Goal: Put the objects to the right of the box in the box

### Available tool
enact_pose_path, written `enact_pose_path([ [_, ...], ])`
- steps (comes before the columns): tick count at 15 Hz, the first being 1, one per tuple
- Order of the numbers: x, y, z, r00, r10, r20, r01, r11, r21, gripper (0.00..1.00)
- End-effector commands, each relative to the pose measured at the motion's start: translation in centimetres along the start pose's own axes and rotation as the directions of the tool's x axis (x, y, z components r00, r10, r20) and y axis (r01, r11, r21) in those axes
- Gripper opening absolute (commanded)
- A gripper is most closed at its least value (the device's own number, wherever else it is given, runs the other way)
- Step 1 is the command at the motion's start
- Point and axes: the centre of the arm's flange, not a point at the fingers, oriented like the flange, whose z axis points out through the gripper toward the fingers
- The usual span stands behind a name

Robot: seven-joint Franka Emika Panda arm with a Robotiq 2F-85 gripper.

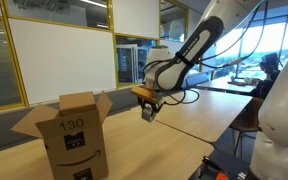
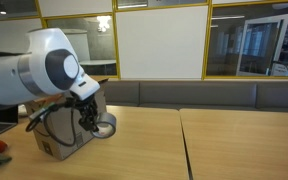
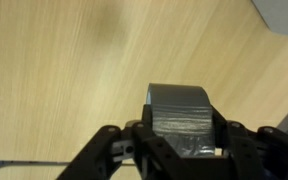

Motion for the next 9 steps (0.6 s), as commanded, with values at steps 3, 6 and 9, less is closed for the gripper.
enact_pose_path([
  [3, -1.9, -7.2, -13.0, 0.984, -0.088, -0.152, 0.099, 0.993, 0.064, 0.29],
  [6, -3.9, -10.6, -18.1, 0.969, -0.141, -0.205, 0.164, 0.982, 0.098, 0.29],
  [9, -5.5, -13.7, -21.0, 0.949, -0.204, -0.239, 0.241, 0.961, 0.138, 0.29],
])
